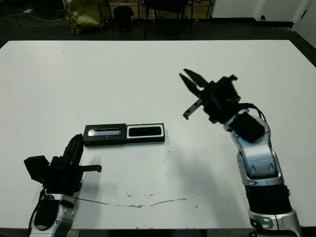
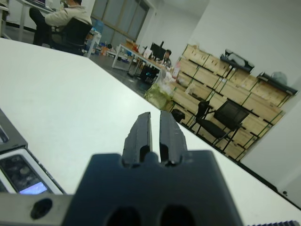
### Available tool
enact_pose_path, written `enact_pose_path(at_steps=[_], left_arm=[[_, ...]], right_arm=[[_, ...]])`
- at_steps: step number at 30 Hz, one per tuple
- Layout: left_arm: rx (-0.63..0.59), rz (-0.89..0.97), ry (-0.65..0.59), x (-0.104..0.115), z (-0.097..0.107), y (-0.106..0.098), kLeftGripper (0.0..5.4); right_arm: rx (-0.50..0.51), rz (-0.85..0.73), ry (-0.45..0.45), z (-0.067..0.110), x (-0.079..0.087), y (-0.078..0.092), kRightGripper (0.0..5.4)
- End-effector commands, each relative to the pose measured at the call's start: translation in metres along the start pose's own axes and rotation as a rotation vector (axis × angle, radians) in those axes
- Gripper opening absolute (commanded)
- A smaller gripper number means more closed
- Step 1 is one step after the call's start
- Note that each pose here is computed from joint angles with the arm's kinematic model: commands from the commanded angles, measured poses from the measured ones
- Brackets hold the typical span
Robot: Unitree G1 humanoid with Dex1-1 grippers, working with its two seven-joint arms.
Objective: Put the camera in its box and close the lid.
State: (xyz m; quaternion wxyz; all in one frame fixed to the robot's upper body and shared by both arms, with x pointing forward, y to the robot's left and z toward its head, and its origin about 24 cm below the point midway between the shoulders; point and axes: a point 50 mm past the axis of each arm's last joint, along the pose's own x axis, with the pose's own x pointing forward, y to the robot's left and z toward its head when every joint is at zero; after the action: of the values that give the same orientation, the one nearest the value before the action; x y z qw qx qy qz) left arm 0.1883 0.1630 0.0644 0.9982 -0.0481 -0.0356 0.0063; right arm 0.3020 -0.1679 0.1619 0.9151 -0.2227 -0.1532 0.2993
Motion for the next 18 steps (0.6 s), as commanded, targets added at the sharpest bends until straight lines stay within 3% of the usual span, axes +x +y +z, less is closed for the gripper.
enact_pose_path(at_steps=[1,11,18], left_arm=[[0.091,-0.051,-0.030,0.002,0.010,0.016,0.00],[0.266,-0.373,-0.070,0.021,0.070,0.067,0.09],[0.523,-0.685,-0.027,0.045,0.106,0.090,1.60]], right_arm=[[0.036,0.000,0.065,-0.011,-0.009,-0.003,0.01],[0.062,0.001,0.097,-0.020,-0.016,-0.003,0.00],[0.044,0.001,0.122,-0.022,-0.016,-0.003,0.00]])
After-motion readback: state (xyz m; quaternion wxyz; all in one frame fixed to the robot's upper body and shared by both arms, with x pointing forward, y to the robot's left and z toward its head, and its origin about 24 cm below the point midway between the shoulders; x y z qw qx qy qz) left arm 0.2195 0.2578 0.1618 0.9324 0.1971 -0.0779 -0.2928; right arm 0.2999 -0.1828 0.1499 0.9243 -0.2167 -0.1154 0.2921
